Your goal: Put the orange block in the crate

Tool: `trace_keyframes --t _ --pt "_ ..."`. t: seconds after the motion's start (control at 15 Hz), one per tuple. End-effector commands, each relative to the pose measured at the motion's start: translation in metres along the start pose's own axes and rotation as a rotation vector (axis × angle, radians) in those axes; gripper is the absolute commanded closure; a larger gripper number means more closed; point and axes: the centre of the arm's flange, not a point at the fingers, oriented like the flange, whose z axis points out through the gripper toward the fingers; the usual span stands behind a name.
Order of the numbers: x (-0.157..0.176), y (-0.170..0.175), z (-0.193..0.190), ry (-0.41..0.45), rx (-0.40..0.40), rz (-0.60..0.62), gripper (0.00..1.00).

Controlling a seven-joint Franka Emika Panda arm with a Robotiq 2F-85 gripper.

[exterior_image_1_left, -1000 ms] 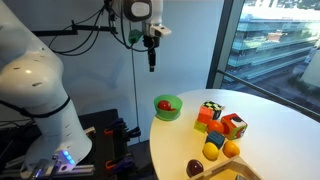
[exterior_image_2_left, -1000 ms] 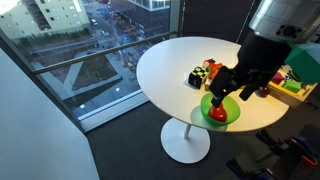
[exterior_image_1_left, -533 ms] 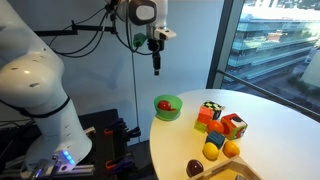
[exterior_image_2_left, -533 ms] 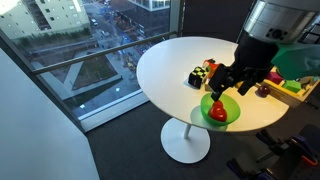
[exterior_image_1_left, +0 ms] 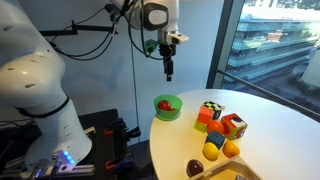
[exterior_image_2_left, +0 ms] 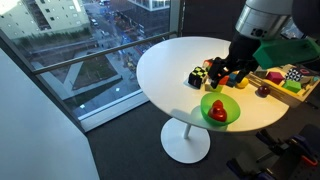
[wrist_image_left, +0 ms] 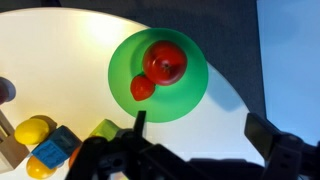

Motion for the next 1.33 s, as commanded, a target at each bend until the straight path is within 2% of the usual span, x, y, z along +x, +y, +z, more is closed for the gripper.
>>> trace_keyframes --t 0.0,0.4,0.93,1.27 --pt "0.033 0.009 0.006 -0.002 -0.037 0.024 0.0" --pt "0.072 0.045 0.021 -0.049 -0.117 0.165 0.0" --pt "0.105 0.085 0.045 -0.104 -0.206 0.403 0.0" --pt "0.12 0.106 0.065 -0.108 -0.227 0.471 0.0"
